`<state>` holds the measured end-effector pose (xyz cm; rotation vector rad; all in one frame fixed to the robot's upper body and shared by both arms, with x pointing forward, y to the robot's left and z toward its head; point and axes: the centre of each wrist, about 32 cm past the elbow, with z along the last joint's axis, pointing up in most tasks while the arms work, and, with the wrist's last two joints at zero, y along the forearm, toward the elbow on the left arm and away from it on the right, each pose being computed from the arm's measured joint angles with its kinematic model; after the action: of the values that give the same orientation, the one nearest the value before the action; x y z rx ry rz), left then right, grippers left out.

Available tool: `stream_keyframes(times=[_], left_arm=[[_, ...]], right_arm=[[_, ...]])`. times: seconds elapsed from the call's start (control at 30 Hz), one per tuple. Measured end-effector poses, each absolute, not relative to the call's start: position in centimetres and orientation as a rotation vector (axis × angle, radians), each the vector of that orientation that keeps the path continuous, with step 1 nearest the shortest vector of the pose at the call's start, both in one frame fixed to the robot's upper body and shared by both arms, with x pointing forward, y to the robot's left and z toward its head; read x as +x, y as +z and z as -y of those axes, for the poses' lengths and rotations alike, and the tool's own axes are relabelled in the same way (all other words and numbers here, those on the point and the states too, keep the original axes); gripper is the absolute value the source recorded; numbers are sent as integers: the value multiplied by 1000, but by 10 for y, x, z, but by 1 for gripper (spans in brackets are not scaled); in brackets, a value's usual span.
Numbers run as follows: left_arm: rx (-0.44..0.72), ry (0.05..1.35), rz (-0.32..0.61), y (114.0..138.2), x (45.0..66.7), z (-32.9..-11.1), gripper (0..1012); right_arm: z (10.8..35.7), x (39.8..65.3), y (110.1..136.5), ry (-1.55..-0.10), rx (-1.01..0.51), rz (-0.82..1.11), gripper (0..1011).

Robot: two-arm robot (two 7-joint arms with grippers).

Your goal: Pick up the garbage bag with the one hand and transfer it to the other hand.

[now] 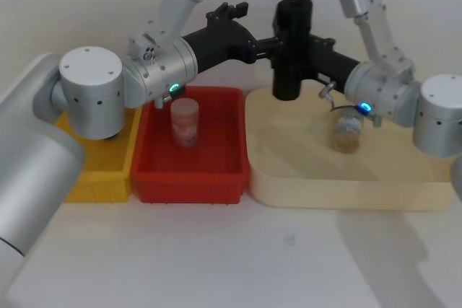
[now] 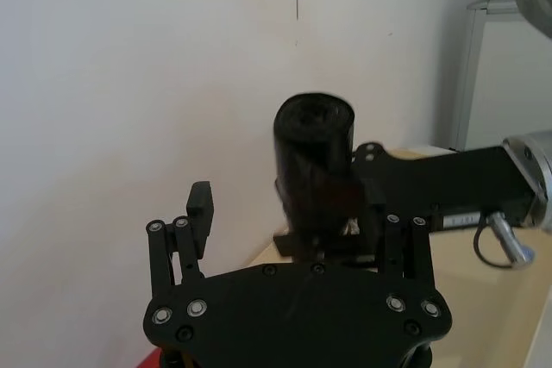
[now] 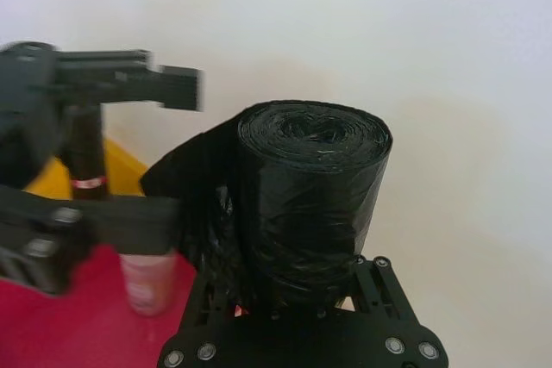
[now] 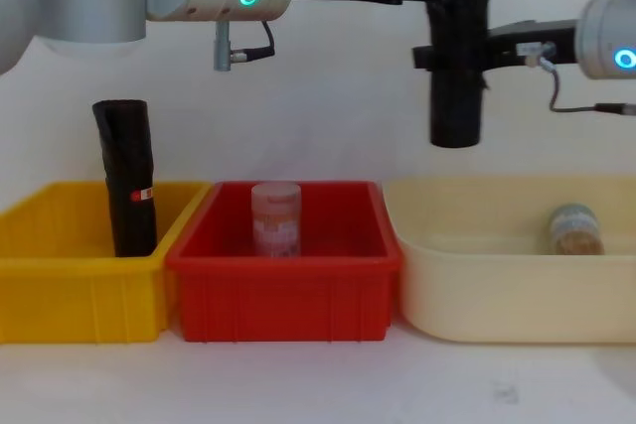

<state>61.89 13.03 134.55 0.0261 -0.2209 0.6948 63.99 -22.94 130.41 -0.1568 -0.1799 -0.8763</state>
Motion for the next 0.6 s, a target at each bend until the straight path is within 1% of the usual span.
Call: stream_keyframes(times=[0.17, 0.23, 0.57, 0.6], left_arm=[[26, 695, 221, 1345, 619, -130, 1001], [26, 695, 221, 1346, 619, -130, 1001], [26, 695, 221, 1345, 619, -130, 1001], [26, 695, 221, 1345, 619, -130, 1001]], right_arm=[[239, 638, 1306, -940, -180, 174, 550], [246, 637, 1308, -983, -198, 170, 550], [263, 634, 1313, -1076, -256, 166, 552], [264, 634, 1314, -1085, -263, 166, 589]])
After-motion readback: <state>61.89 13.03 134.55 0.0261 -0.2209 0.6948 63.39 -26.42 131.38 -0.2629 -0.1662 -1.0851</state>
